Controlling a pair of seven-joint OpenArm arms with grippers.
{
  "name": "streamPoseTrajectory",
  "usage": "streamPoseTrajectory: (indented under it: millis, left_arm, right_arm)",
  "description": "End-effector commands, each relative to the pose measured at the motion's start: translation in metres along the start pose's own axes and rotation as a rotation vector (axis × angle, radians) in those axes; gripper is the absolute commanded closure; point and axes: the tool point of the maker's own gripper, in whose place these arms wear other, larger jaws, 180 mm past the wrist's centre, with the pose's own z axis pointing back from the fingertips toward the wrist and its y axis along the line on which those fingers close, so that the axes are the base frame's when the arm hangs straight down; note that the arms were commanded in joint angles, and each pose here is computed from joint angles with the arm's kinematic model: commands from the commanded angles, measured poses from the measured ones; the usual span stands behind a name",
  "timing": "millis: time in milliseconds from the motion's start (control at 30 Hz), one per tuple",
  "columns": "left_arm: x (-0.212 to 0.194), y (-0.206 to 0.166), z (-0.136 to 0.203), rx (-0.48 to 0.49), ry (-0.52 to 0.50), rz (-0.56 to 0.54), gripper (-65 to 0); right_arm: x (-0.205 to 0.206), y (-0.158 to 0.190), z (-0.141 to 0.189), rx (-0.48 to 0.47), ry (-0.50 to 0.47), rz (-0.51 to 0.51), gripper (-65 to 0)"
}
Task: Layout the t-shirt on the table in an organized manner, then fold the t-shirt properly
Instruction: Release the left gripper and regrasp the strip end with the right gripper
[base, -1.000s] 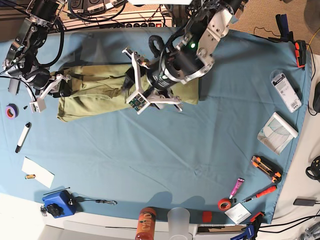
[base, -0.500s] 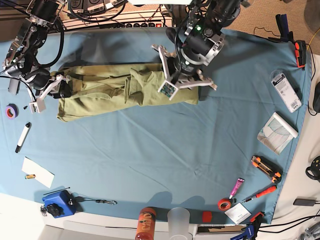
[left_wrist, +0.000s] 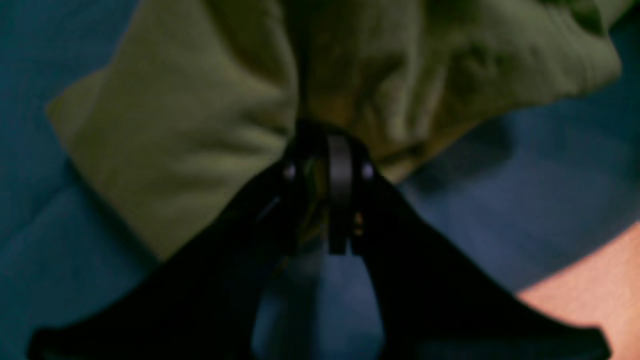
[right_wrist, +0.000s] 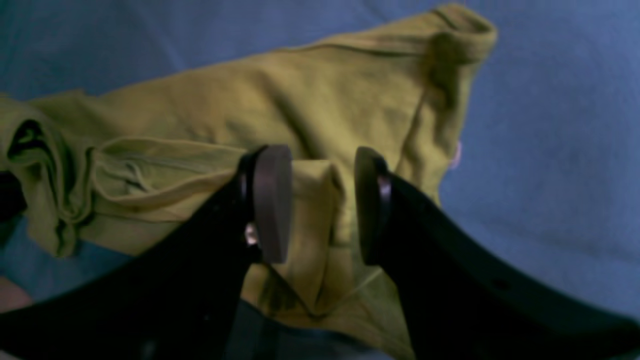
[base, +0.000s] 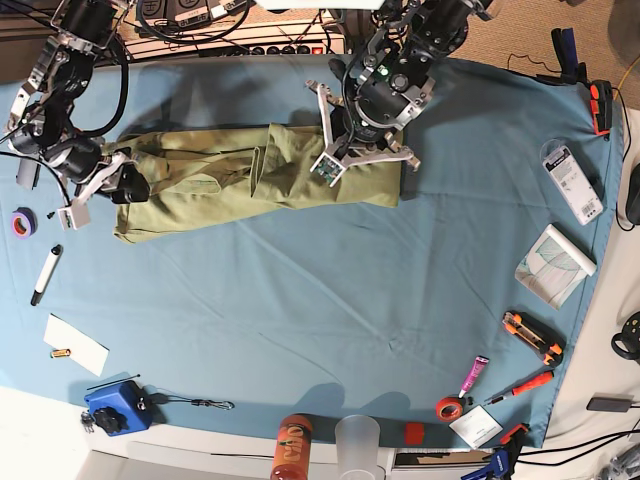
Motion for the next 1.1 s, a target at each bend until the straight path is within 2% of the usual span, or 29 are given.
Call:
streamPoseTrajectory:
  millis: [0, 100, 200, 300, 433, 567, 633, 800, 967, 1067]
  left_arm:
    - [0.022, 0.003, 0.012, 0.012, -0.079, 0.004, -7.5]
    - [0.049, 0.008, 0.039, 0.023, -0.179, 0.013, -7.5]
    - [0.069, 0.012, 0.062, 0.034, -0.268, 0.018, -7.5]
    - [0.069, 0.016, 0.063, 0.059, -0.27, 0.011, -7.5]
    - [0.062, 0.013, 0.061, 0.053, -0.249, 0.015, -7.5]
    - [0.06, 0.012, 0.06, 0.049, -0.243, 0.018, -7.5]
    - [0.06, 0.012, 0.06, 0.049, -0.243, 0.018, -7.5]
    - [0.06, 0.012, 0.06, 0.049, -0.245, 0.018, -7.5]
    - [0.06, 0.012, 0.06, 0.049, -0.246, 0.018, -7.5]
    - [0.06, 0.012, 0.06, 0.049, -0.247, 0.018, -7.5]
  right_arm:
    - [0.025, 0.0, 0.011, 0.007, -0.076, 0.036, -21.7]
    - [0.047, 0.003, 0.027, 0.024, -0.165, 0.038, -21.7]
    - [0.069, -0.005, 0.049, -0.006, -0.268, 0.032, -21.7]
    - [0.079, -0.018, 0.066, -0.054, -0.327, 0.02, -21.6]
    - [0.081, -0.029, 0.077, -0.09, -0.355, 0.002, -21.6]
    - [0.081, -0.029, 0.078, -0.091, -0.356, 0.0, -21.7]
    - [0.075, -0.029, 0.076, -0.09, -0.322, -0.001, -21.9]
    - [0.063, -0.037, 0.074, -0.136, -0.254, 0.002, -33.0]
    - [0.055, -0.042, 0.072, -0.157, -0.213, -0.002, -33.5]
    - [0.041, -0.055, 0.065, -0.192, -0.168, -0.037, -33.5]
